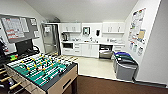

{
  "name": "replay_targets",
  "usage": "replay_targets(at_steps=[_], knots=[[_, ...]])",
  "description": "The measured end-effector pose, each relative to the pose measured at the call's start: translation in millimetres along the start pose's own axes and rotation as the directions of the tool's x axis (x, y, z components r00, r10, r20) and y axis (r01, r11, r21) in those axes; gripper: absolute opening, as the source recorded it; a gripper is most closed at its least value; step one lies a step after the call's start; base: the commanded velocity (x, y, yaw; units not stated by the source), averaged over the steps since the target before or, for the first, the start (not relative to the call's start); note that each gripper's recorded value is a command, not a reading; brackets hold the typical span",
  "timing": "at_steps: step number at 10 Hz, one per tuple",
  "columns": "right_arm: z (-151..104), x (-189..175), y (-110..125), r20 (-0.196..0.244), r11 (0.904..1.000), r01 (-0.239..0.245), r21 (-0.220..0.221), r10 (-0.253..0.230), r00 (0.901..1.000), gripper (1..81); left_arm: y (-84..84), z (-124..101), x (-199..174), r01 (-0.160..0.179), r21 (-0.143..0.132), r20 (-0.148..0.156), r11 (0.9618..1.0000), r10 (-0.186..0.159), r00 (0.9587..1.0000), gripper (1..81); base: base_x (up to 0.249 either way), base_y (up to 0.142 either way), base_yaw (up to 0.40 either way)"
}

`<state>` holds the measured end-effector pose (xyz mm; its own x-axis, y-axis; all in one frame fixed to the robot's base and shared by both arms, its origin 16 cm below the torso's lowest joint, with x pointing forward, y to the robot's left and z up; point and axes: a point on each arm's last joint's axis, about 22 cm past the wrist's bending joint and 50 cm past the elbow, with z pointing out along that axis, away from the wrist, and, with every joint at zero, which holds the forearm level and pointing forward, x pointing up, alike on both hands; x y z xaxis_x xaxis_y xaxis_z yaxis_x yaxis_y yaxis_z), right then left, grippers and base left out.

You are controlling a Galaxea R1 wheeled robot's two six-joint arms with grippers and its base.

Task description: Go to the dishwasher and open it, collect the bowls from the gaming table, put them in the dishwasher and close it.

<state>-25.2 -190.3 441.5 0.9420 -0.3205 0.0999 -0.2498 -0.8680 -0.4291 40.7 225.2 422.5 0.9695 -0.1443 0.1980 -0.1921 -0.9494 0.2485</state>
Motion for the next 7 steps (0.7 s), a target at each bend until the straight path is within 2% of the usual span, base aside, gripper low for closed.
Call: replay_targets(at_steps=[2, 7], knots=[[-1.0, -2.1, 2.5, 0.005, 1.0, 0.0, -0.004, 0.0, 1.0, 1.0, 3.5, 0.2, -6.5, 0.002, -0.003, 0.009, 1.0, -0.002, 1.0, 1.0, 0.165, -0.113, 0.0], [-1.5, -1.6, 3.7, 0.004, 1.0, 0.001, -0.005, -0.001, 1.0, 1.0, 2.3, 0.3, -2.5, 0.001, -0.002, 0.004, 1.0, -0.001, 1.0, 1.0, 0.166, -0.111, 0.0]])
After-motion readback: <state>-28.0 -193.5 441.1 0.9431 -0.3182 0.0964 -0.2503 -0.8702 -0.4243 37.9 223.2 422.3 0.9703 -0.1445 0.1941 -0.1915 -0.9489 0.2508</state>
